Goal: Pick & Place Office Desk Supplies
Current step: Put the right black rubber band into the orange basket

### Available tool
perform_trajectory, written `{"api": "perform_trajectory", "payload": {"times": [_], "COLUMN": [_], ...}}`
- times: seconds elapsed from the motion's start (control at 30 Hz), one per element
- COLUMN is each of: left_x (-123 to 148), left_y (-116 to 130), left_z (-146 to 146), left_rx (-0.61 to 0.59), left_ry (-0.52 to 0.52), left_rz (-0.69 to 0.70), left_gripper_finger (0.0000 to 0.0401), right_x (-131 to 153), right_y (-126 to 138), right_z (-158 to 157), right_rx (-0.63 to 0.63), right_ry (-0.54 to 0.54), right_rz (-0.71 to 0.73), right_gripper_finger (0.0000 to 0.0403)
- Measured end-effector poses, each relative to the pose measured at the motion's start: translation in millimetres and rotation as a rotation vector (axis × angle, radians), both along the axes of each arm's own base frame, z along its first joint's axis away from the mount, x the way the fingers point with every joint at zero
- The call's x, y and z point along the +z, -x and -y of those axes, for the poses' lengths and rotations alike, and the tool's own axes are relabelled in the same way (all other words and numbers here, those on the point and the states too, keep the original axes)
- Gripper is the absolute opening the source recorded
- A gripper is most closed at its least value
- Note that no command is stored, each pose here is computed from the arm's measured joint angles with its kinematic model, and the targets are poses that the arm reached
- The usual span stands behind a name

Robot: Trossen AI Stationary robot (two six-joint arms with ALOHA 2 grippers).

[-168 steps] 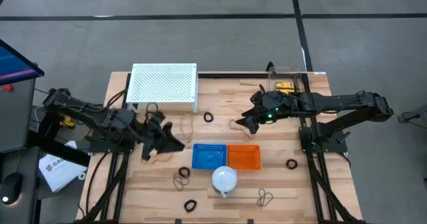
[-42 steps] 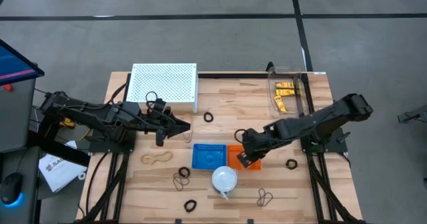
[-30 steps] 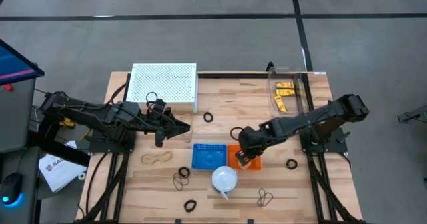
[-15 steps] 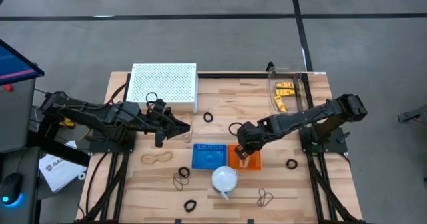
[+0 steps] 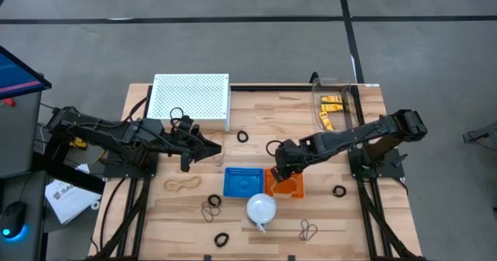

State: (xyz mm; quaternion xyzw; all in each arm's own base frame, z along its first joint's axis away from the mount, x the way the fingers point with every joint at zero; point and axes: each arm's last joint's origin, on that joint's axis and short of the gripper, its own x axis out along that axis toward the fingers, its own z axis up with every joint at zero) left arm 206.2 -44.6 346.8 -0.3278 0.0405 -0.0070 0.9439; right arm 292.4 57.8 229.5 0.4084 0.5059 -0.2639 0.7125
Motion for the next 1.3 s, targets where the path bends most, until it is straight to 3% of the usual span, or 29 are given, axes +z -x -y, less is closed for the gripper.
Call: {"api": "perform_trajectory", "payload": {"times": [0.17, 0.33, 0.67, 0.93, 1.07, 1.3], "left_x": [0.0, -0.3, -2.9, -3.3, -3.3, -3.3], "left_y": [0.0, 0.2, 0.4, 0.5, 0.5, 0.6], "left_z": [0.7, 1.2, 1.7, 2.2, 2.2, 2.9], "left_rx": [-0.023, -0.043, -0.060, -0.075, -0.075, -0.103], "left_ry": [0.002, 0.003, 0.002, 0.006, 0.006, 0.009], "left_rz": [0.000, -0.004, -0.029, -0.034, -0.033, -0.034], "left_gripper_finger": [0.0076, 0.0076, 0.0076, 0.0076, 0.0076, 0.0076], "right_x": [2.0, 10.2, 7.7, 3.9, 0.6, -30.1], "right_y": [5.6, 17.9, 61.6, 74.0, 69.6, 64.8], "right_z": [-7.4, -27.1, -76.3, -110.3, -128.8, -161.3], "right_rx": [-0.071, -0.061, -0.071, -0.126, -0.108, -0.078], "right_ry": [0.015, 0.005, 0.007, -0.072, -0.164, -0.250], "right_rz": [-0.010, -0.008, -0.189, -0.171, -0.114, -0.197], "right_gripper_finger": [0.0214, 0.0201, 0.0172, 0.0167, 0.0168, 0.0164]}}
